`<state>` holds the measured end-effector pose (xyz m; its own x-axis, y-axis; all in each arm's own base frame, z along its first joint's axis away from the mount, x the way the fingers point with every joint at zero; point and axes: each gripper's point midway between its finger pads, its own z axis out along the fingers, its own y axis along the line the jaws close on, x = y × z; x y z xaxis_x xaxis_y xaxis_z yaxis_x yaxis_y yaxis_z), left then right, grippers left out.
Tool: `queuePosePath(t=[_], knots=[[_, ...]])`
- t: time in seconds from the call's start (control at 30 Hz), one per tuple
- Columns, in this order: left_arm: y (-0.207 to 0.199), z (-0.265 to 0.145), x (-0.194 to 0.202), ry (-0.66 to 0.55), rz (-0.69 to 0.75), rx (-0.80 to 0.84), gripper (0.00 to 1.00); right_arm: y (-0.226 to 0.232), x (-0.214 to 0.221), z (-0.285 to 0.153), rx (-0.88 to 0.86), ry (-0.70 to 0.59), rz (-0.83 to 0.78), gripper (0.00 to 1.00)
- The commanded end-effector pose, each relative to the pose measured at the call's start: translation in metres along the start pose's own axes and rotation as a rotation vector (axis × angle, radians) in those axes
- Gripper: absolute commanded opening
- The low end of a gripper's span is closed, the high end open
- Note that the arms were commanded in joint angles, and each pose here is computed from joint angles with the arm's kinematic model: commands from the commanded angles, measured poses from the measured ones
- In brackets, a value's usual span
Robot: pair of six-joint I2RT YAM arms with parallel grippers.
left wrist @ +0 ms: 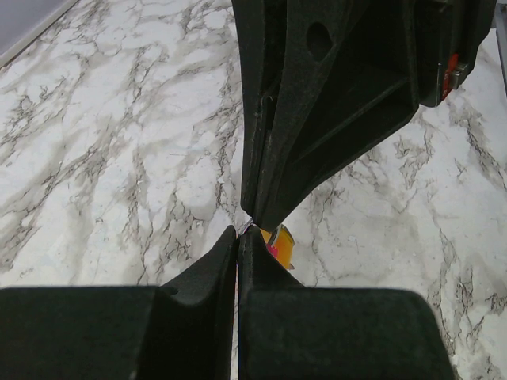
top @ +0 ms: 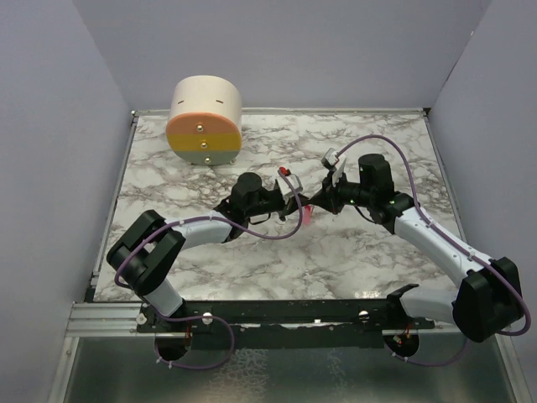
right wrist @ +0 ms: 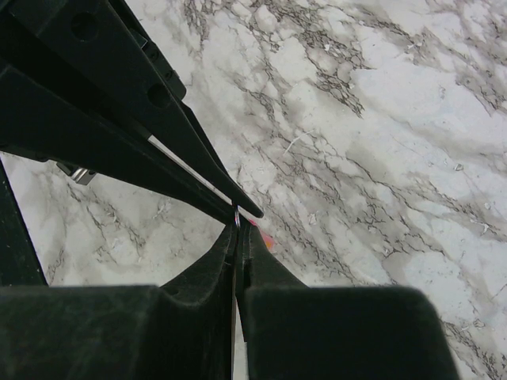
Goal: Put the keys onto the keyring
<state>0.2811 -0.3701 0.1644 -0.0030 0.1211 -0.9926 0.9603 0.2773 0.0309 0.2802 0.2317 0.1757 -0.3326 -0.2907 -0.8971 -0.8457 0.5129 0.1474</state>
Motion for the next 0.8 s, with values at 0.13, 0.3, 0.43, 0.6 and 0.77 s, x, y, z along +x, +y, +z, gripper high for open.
queuePosePath(t=[0.13, 0.3, 0.43, 0.6, 0.77], knots=[[0.004, 0.003, -0.013, -0.029, -0.023, -0.070, 0.00, 0.002, -0.016, -0.003, 0.009, -0.052, 0.002, 0.12], [0.011, 0.002, -0.018, -0.039, -0.048, -0.119, 0.00, 0.001, -0.020, -0.006, 0.030, -0.079, 0.003, 0.25], [0.015, 0.000, -0.022, -0.047, -0.060, -0.144, 0.00, -0.002, -0.027, -0.012, 0.072, -0.119, 0.001, 0.26], [0.015, -0.005, -0.028, -0.061, -0.067, -0.154, 0.00, -0.009, -0.033, -0.023, 0.147, -0.160, -0.004, 0.26], [0.013, -0.013, -0.039, -0.088, -0.079, -0.142, 0.00, -0.016, -0.033, -0.031, 0.215, -0.195, 0.002, 0.27]])
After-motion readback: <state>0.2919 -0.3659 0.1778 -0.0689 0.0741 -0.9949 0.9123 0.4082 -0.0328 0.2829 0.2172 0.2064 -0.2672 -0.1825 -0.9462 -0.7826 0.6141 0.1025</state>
